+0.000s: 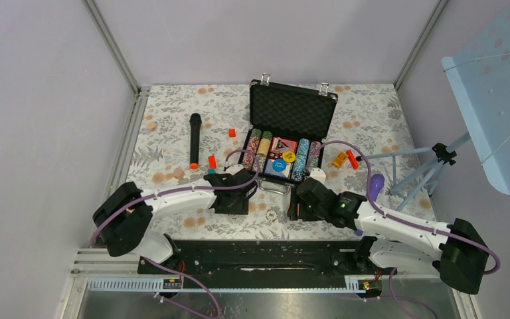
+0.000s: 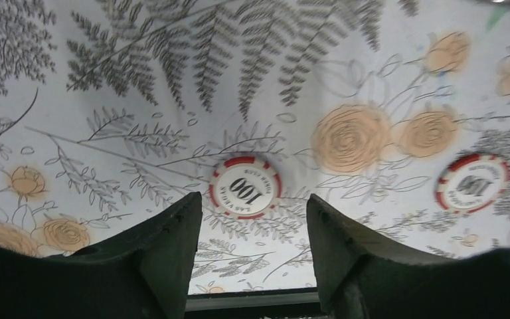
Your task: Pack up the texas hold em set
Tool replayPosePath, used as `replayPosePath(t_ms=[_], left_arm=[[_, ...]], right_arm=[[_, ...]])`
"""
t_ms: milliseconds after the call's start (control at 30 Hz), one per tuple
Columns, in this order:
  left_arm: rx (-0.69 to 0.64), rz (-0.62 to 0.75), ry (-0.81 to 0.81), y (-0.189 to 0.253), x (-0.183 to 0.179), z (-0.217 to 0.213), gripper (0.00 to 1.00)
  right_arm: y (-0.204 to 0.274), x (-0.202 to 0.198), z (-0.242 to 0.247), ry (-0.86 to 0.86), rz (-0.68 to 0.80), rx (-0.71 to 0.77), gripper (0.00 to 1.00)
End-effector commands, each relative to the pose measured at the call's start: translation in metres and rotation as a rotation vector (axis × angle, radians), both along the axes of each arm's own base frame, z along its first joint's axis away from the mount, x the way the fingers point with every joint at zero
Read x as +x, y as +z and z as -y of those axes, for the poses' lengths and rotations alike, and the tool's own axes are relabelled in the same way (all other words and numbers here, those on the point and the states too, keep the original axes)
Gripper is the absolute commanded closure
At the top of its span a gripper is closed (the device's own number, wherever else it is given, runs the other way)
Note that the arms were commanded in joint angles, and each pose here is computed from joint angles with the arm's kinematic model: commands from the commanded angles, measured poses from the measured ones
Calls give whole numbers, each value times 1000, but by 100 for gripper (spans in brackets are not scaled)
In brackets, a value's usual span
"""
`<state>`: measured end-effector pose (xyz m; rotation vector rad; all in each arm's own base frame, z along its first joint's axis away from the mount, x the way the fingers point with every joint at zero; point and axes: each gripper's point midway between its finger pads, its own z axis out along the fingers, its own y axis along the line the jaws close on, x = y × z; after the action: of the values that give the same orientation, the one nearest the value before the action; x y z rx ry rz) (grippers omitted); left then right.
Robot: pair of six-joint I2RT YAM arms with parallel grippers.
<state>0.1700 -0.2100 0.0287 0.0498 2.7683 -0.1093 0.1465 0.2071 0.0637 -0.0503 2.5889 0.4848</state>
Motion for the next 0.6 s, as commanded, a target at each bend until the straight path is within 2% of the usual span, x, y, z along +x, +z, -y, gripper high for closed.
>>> replayPosePath(t_ms=[0, 333, 567], left_arm=[[5, 5, 15, -2, -4, -8, 39], [14, -11, 27, -14, -9, -15, 39], [4, -19, 20, -18, -8, -12, 44]], right_arm=[[13, 6, -11, -6, 10, 46, 34], [11, 6, -10, -8, 7, 43, 34], [11, 5, -8, -13, 7, 43, 33]])
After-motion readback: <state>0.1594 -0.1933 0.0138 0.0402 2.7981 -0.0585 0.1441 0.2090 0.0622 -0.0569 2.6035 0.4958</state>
